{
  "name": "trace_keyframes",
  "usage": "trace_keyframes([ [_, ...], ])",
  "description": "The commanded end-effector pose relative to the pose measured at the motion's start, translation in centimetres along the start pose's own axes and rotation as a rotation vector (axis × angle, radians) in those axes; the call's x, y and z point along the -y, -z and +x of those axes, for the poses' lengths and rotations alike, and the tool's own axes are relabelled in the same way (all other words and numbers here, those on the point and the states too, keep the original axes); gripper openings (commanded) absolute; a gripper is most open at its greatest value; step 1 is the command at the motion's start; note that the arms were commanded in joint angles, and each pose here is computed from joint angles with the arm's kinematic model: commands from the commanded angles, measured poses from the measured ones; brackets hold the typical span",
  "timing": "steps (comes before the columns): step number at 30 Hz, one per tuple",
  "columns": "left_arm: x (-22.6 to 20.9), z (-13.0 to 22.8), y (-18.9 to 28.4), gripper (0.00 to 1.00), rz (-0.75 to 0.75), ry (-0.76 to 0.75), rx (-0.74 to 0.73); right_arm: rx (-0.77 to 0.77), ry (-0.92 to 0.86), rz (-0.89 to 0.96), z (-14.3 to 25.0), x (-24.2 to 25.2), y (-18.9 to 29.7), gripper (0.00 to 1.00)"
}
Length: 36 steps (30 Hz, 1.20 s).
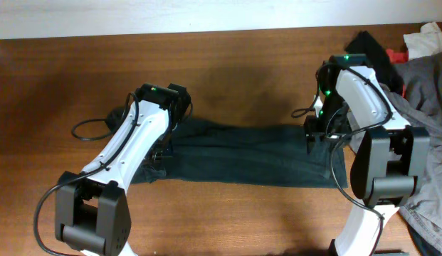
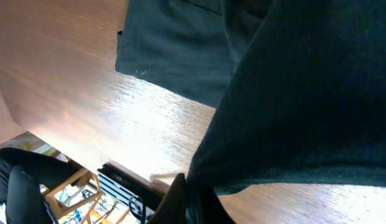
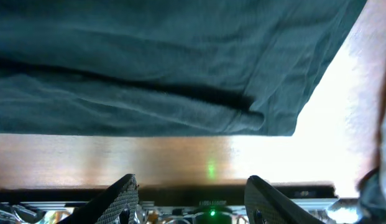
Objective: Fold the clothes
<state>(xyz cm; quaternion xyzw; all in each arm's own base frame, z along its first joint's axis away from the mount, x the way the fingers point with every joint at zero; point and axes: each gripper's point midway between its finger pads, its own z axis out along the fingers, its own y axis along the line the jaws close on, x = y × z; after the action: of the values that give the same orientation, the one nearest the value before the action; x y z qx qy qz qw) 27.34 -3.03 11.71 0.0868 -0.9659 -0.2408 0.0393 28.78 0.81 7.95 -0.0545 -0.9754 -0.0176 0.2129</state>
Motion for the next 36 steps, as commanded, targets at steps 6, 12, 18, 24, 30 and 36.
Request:
trace_keyframes([
  [6,0.3,0.3,-1.0,0.04,0.018,0.025,-0.003,-0.026,-0.042,0.018,1.0,0.6,-2.9,0.58],
  [12,1.3,-0.2,-2.2,0.03,0.036,0.039,0.025,-0.038,-0.043,0.019,1.1,0.7,-4.8,0.38],
  [18,1.6,-0.9,-2.8,0.04,0.033,0.052,0.061,0.002,-0.041,0.014,0.0,0.7,-6.2,0.28],
  [24,1.6,-1.0,-2.7,0.04,0.035,0.053,0.064,0.006,-0.048,0.014,0.0,0.7,-6.3,0.38],
  [30,1.6,-0.9,-2.8,0.03,0.034,0.051,0.061,-0.011,-0.078,0.018,0.4,0.9,-5.2,0.72],
  [36,1.5,-0.8,-2.8,0.04,0.03,0.048,0.054,-0.062,-0.247,0.057,1.8,3.6,-4.6,0.72],
])
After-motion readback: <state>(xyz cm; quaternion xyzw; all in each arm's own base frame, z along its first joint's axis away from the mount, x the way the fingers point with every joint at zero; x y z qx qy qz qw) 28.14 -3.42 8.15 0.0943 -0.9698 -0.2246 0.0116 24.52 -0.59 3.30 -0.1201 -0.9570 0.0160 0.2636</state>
